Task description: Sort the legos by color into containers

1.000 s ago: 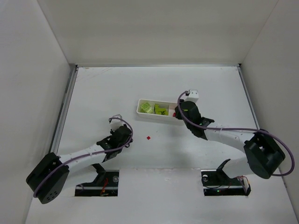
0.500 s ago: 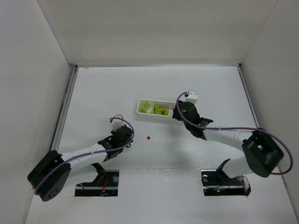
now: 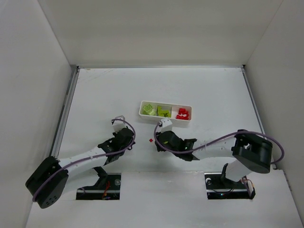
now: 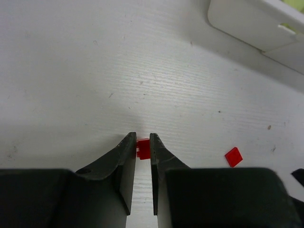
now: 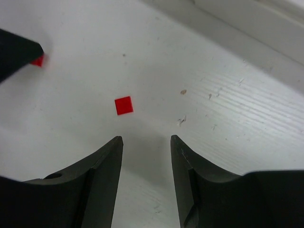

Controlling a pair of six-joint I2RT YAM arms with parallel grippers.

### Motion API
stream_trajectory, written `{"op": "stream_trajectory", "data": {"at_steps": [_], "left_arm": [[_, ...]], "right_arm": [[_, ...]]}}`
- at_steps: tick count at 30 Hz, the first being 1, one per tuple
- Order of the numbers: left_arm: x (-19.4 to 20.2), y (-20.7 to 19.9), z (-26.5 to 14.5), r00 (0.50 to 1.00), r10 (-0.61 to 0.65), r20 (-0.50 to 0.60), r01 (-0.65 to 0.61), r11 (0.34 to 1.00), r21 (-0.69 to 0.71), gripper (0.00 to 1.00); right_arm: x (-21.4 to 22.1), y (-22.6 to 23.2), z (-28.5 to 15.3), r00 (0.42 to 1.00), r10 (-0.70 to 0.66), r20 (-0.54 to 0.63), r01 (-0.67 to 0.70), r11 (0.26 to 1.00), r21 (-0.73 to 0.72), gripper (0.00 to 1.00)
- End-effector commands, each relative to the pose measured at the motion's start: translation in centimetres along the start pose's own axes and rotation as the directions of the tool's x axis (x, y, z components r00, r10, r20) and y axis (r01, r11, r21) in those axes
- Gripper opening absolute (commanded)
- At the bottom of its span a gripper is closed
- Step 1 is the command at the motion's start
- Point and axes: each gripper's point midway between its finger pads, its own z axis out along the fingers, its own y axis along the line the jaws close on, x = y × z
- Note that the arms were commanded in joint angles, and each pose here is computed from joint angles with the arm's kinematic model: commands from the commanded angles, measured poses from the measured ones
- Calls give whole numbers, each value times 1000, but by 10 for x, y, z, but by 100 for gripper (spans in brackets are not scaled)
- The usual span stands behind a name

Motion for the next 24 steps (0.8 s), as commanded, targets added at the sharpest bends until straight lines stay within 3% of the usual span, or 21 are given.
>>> {"op": "stream_trajectory", "data": {"at_steps": [1, 10, 24], "left_arm": [[-26, -20, -7, 999, -24, 49, 21, 998, 59, 12], [-72, -49, -33, 985, -104, 141, 76, 979, 191, 12], [-96, -57, -43, 970, -140, 197, 92, 968, 235, 12]], "right_arm": [[-17, 25, 4, 998, 13, 54, -10, 999, -51, 51], [-5, 38, 23, 999, -42, 25, 43, 998, -52, 48], [1, 44, 41, 996, -87, 9, 87, 995, -41, 41]]}}
